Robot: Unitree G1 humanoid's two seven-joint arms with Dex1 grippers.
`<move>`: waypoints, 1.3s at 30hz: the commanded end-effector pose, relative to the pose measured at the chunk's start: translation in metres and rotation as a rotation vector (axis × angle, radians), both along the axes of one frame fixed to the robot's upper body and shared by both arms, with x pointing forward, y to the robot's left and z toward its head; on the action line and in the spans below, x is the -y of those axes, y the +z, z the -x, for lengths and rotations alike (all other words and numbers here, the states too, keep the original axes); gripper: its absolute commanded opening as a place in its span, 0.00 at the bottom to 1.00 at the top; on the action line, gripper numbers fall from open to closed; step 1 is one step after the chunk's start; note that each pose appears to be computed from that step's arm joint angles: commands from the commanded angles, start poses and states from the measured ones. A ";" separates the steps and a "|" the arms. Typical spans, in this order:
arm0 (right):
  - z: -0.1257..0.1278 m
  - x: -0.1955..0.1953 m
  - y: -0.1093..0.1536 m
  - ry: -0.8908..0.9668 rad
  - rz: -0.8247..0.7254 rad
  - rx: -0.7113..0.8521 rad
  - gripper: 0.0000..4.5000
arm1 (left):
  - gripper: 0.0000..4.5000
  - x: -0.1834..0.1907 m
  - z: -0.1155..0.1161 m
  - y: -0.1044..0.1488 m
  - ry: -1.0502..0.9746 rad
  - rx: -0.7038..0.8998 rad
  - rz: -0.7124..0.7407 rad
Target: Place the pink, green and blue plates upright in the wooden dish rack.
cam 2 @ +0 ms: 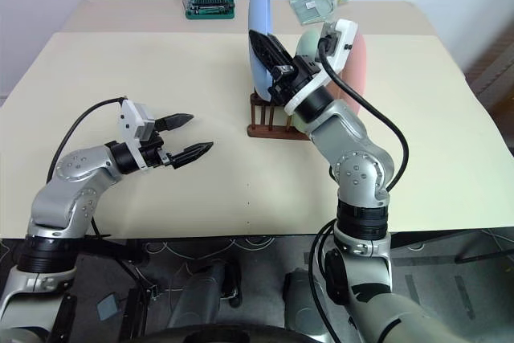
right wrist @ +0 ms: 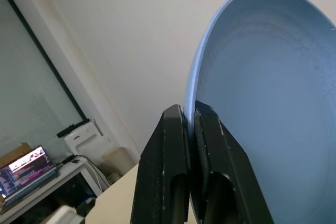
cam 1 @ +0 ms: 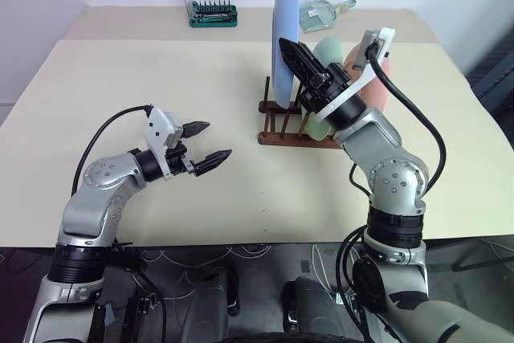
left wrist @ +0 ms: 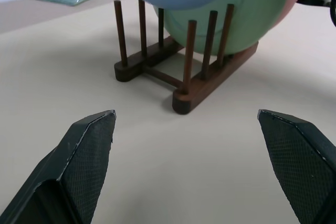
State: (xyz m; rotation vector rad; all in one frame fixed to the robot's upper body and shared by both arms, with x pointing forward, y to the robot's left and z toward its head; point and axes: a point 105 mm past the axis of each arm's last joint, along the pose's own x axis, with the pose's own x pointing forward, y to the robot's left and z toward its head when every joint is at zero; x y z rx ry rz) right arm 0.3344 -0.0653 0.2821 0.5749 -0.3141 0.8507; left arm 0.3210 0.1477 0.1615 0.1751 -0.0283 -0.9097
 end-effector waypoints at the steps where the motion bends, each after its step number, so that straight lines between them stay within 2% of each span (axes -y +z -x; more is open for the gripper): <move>1: 0.010 0.002 0.022 0.008 -0.023 0.087 0.00 | 0.99 0.000 0.002 0.010 -0.009 0.054 0.007; 7: 0.011 0.004 0.027 -0.002 -0.011 0.106 0.00 | 0.99 0.004 0.003 0.014 -0.011 0.059 0.007; 31: -0.009 0.005 -0.021 -0.008 -0.017 -0.101 0.00 | 0.99 0.015 0.005 0.027 -0.011 0.063 0.005; 34: -0.009 0.005 -0.021 -0.011 -0.015 -0.107 0.21 | 1.00 0.014 0.004 0.027 -0.009 0.062 0.005; 39: -0.008 0.003 -0.017 -0.021 0.005 -0.083 0.76 | 1.00 0.015 0.005 0.027 -0.010 0.061 0.007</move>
